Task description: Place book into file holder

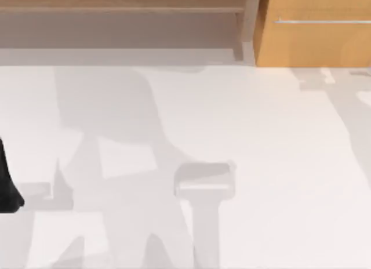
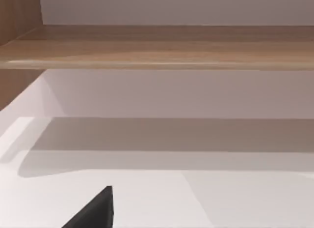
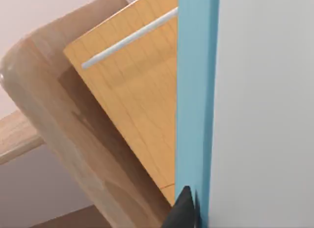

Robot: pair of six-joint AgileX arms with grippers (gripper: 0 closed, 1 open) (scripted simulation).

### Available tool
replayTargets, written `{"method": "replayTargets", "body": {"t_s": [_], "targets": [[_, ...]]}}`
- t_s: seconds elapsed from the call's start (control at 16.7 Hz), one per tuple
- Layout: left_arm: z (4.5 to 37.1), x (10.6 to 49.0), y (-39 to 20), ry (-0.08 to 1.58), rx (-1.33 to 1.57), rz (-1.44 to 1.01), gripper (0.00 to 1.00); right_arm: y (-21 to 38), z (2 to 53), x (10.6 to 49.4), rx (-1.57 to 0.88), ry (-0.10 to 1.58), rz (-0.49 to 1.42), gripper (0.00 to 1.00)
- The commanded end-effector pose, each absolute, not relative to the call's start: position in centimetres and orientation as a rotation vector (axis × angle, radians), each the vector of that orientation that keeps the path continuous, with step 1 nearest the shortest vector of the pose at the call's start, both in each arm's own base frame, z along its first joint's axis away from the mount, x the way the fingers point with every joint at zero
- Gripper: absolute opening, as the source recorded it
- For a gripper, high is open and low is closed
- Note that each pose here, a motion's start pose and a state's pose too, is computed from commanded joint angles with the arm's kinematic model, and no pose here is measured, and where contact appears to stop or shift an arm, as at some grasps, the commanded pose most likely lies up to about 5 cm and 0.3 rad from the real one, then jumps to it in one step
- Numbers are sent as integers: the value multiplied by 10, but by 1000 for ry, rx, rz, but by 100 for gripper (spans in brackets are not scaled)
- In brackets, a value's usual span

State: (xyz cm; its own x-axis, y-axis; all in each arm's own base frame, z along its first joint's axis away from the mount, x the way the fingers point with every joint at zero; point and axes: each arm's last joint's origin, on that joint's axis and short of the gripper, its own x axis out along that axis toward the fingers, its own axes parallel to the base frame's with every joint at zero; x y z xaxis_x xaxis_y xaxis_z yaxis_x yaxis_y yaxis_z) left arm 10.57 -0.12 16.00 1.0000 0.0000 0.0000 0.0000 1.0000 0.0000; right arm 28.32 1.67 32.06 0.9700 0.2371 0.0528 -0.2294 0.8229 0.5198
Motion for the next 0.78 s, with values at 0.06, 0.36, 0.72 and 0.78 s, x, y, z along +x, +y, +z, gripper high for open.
{"method": "replayTargets", "body": {"t_s": [0.06,0.36,0.72,0.78], "targets": [[160,106,-1,0,0,0,100,-3,309,282,615,30,190,0],[160,106,-1,0,0,0,100,-93,242,274,982,112,-114,0],[160,106,-1,0,0,0,100,-161,181,286,1381,147,-307,0],[160,106,-1,0,0,0,100,-167,176,293,1426,147,-305,0]]}}
